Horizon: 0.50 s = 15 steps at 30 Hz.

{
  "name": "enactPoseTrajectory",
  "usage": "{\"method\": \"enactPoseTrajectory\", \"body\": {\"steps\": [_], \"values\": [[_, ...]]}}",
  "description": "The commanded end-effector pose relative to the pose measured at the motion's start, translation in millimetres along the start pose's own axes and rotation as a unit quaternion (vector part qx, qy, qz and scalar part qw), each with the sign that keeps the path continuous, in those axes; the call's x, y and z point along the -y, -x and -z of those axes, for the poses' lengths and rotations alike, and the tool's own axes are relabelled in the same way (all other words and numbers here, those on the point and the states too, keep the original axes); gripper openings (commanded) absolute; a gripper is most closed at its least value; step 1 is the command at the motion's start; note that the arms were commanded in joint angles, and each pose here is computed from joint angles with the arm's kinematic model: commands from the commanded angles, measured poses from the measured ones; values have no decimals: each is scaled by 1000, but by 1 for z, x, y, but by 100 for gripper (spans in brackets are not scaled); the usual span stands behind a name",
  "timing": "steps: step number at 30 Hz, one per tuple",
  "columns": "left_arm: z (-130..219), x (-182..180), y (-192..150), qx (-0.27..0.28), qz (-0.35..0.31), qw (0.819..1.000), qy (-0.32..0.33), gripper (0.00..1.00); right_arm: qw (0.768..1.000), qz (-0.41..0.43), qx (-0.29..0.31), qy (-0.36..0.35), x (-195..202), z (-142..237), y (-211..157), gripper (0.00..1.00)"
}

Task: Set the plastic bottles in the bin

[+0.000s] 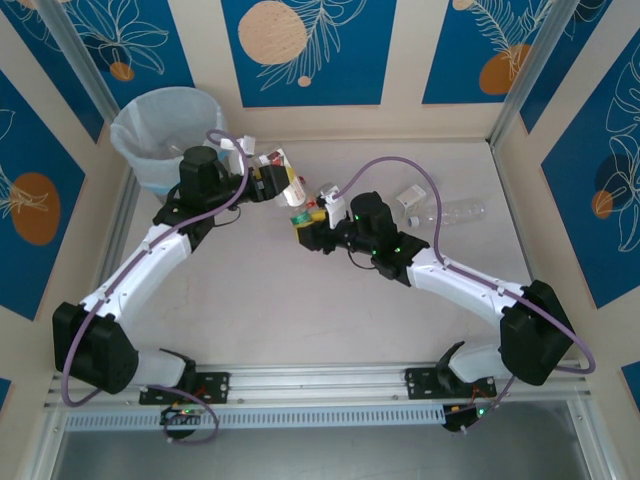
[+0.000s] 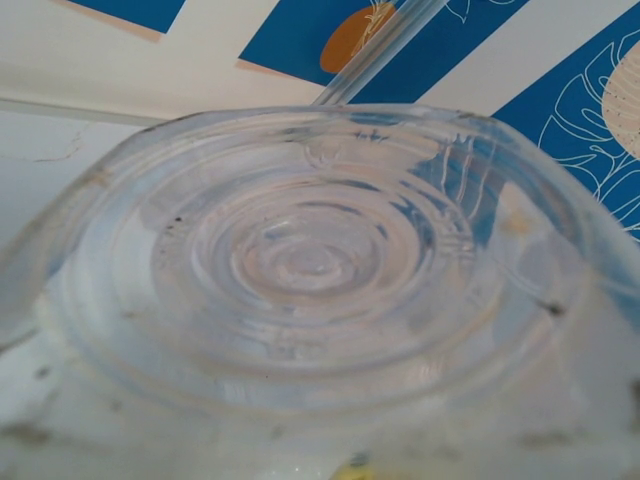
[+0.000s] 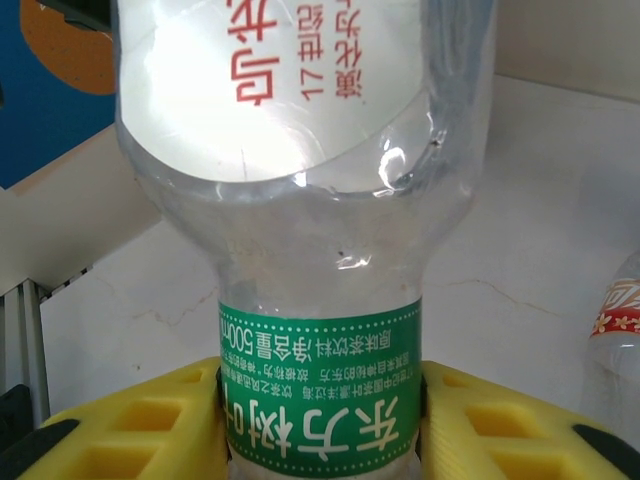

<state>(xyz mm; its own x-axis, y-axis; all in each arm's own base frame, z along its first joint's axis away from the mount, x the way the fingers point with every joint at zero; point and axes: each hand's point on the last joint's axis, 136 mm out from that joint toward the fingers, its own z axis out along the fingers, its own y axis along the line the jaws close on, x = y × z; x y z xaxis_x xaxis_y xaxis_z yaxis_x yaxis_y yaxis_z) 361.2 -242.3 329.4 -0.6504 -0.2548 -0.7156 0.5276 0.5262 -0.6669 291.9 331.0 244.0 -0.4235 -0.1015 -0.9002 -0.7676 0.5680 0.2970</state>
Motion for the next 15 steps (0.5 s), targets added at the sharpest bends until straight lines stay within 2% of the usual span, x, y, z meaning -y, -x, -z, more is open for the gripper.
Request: {"method": "enactPoseTrajectory", "body": {"steps": [1,3,5,6,7,8,15], "values": [[6,12,8,15,-22,1000,-4,63,999,2,46,-7,-2,4,31,50],[8,12,8,17,-25,1000,2,63,998,-4,54,-15,2,6,34,56],[8,10,9,18,-27,999,8,63,998,-10,63,-21,6,9,35,67],[9,10,9,20,-28,999,9,63,997,-11,72,-26,8,12,36,78],[9,10,9,19,-28,999,11,63,997,-12,77,-28,9,13,37,96],[9,10,10,20,-29,999,11,63,996,-12,81,-32,11,15,37,99],[10,8,11,21,-32,999,17,63,994,0,104,-44,12,31,45,100]]}}
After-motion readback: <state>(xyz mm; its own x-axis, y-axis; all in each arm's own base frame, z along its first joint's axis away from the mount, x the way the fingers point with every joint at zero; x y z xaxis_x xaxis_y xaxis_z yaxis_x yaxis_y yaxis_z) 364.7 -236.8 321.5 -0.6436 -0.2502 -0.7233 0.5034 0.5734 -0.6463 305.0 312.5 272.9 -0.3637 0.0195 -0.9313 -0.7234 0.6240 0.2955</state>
